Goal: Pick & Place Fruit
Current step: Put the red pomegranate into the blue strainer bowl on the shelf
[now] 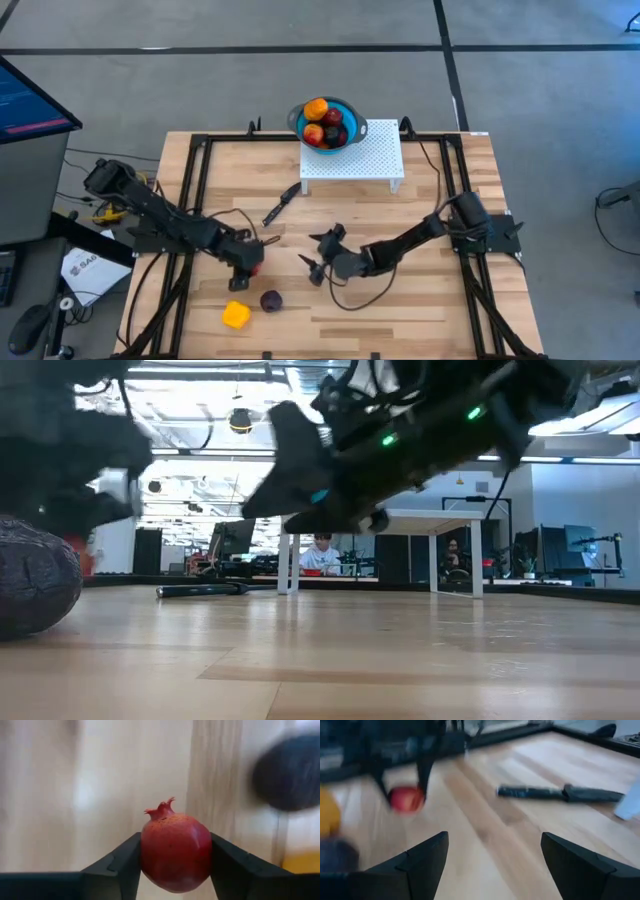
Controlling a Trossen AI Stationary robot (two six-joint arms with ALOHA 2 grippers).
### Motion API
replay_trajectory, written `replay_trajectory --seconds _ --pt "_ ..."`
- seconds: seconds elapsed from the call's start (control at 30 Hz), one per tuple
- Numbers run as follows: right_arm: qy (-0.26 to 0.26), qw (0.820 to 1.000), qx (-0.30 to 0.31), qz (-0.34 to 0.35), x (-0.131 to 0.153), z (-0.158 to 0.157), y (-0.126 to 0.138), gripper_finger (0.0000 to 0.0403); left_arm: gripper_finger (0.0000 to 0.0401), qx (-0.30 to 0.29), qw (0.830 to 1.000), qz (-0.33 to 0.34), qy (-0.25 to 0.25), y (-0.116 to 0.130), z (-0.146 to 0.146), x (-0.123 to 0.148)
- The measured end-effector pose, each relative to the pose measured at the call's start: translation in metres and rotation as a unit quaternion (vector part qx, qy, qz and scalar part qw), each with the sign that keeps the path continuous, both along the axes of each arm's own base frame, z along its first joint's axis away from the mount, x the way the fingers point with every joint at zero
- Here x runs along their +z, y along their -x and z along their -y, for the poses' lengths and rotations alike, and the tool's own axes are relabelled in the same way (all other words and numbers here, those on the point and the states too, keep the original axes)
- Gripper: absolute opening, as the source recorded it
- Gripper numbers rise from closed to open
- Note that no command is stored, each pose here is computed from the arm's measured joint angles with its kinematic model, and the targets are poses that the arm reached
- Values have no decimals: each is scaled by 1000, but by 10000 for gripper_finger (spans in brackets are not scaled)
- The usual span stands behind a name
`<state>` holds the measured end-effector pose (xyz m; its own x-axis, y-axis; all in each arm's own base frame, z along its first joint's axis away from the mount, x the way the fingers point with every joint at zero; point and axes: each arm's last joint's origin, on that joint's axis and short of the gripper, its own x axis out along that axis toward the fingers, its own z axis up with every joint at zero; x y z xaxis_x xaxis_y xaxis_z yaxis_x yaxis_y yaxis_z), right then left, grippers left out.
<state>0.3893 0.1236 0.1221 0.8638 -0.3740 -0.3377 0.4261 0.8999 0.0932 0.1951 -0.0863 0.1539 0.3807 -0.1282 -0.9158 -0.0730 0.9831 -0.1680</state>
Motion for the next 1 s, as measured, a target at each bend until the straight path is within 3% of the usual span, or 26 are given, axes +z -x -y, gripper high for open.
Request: replay_trajectory --seconds 0.1,0.2,0.3,0.47,0.57,0.67,0.9,1.0 --pt "21 998 16 -57 14 -9 14 312 185 4 994 106 -27 -10 -9 20" --pt "43 993 32 -106 24 -18 30 312 209 15 969 242 -43 -26 -23 45" --pt "52 993 10 -107 23 -31 40 312 217 -1 927 375 -16 -42 -37 64" --pt "26 994 -103 -23 -11 -57 51 312 198 -59 847 527 7 -58 -54 68" --pt "-16 992 -124 34 -15 -68 52 312 192 -87 819 567 3 -69 -58 62" --pt "-7 990 -124 69 0 -76 53 312 199 -99 805 585 6 -78 -60 52" --pt "64 992 -85 64 73 -77 69 312 212 -114 775 622 9 -90 -57 34" --pt "39 995 -59 65 103 -70 82 312 206 -129 774 620 -10 -94 -54 28"
